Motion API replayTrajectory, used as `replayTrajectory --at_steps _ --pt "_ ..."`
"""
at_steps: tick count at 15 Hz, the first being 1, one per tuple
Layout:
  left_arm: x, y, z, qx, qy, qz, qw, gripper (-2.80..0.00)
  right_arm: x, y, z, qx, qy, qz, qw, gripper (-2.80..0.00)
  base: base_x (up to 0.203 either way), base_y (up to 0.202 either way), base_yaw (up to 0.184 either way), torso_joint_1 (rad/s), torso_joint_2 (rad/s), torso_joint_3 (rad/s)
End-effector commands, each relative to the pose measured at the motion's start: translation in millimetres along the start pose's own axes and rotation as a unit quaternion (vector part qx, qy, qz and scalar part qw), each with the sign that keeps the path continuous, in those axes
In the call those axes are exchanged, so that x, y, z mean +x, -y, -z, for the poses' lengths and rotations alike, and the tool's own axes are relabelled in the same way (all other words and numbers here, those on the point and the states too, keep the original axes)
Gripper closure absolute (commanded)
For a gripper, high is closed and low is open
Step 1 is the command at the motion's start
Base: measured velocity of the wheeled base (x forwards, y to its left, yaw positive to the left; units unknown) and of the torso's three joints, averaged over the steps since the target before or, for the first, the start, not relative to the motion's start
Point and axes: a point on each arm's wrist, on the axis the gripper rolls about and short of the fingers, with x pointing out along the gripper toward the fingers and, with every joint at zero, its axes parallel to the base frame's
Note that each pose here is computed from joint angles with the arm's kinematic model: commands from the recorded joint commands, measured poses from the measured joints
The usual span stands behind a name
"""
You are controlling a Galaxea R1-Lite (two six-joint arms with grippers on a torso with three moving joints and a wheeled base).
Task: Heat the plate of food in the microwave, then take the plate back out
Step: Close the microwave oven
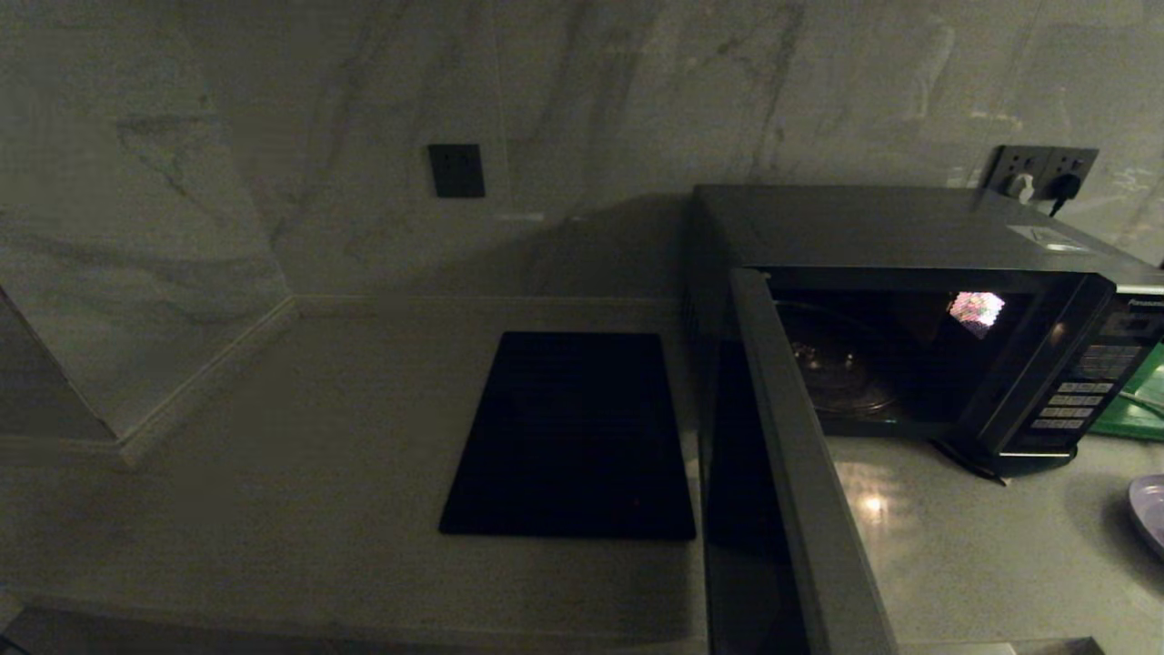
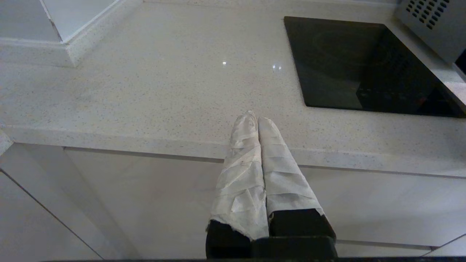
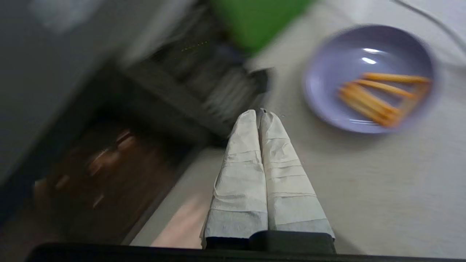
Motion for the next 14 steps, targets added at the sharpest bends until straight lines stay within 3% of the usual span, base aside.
replayTrajectory --at_steps 1,8,11,14 --pt "0.0 0.0 0.0 0.000 0.000 0.000 1.0000 0.00 -35.4 -27.8 12.1 -0.024 0.017 -0.056 0.998 0.00 0.000 0.000 0.000 0.000 0.00 0.000" --pt "0.0 0.0 0.0 0.000 0.000 0.000 1.0000 0.00 -114.7 -61.5 -13.5 0.036 0.097 -0.156 0.982 0.00 0.000 0.000 0.000 0.000 0.00 0.000" --pt "0.1 0.0 0.0 0.000 0.000 0.000 1.0000 0.00 -147.5 -69.8 -16.2 0.033 0.086 -0.201 0.975 0.00 0.000 0.000 0.000 0.000 0.00 0.000" --pt "0.1 0.0 -0.1 0.000 -0.001 0.000 1.0000 0.00 -173.3 -75.4 -9.3 0.004 0.047 -0.250 0.967 0.00 0.000 0.000 0.000 0.000 0.00 0.000"
